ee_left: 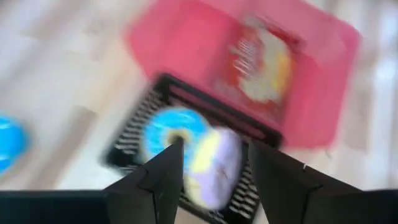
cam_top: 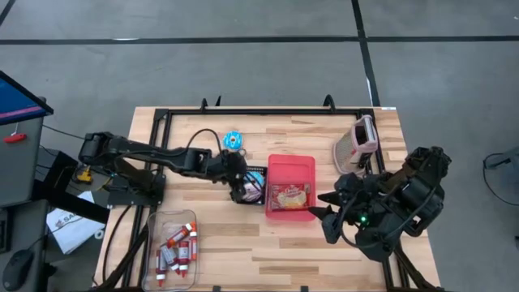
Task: Pick & Place Food Item
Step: Put the blue donut into the black bin
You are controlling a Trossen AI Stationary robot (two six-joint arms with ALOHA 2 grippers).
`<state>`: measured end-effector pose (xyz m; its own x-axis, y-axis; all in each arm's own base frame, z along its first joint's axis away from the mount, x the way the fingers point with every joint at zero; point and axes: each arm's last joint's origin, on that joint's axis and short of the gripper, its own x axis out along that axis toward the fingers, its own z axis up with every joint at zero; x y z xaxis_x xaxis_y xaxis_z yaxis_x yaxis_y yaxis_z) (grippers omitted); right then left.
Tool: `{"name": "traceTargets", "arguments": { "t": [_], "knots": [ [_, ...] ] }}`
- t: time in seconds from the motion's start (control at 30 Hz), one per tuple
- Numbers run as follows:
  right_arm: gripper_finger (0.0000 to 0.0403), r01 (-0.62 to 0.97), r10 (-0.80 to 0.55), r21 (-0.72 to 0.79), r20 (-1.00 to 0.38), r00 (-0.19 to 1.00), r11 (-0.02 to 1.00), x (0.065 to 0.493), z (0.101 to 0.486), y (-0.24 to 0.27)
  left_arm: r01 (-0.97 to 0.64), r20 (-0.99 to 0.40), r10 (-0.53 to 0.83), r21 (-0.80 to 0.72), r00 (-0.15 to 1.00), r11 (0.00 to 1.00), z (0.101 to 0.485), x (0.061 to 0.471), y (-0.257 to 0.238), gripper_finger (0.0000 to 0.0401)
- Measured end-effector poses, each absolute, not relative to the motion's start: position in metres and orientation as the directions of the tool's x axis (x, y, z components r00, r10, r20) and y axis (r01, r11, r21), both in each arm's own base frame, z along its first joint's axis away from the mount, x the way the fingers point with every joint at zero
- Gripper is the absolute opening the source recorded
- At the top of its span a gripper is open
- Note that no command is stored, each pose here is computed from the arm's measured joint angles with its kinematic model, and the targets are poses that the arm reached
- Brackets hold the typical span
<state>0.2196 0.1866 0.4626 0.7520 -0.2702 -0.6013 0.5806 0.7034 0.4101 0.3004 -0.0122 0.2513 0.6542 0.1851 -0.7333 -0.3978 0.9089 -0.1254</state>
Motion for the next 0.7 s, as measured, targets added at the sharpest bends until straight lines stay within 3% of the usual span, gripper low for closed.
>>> {"name": "traceTargets", "arguments": {
  "t": [0.13,0.33,0.53,0.7],
  "knots": [
    [0.0223,0.583,-0.281,0.413,-0.591,0.756,0.7,0.219,0.463,0.187,-0.511,-0.69,0.311,-0.1,0.653,0.854,0.262,0.295,0.011,0.018],
    [0.0223,0.587,-0.305,0.407,-0.573,0.761,0.7,0.22,0.463,0.185,-0.574,-0.7,0.35,-0.104,0.622,0.812,0.265,0.287,0.063,0.022],
    [0.0223,0.591,-0.31,0.404,-0.574,0.758,0.698,0.222,0.464,0.182,-0.638,-0.818,0.253,-0.17,0.516,0.751,0.256,0.266,0.127,0.0275],
    [0.0223,0.594,-0.317,0.402,-0.571,0.758,0.697,0.221,0.469,0.173,-0.58,-0.889,0.17,-0.123,0.424,0.805,0.241,0.27,0.151,0.0278]
  ]
}}
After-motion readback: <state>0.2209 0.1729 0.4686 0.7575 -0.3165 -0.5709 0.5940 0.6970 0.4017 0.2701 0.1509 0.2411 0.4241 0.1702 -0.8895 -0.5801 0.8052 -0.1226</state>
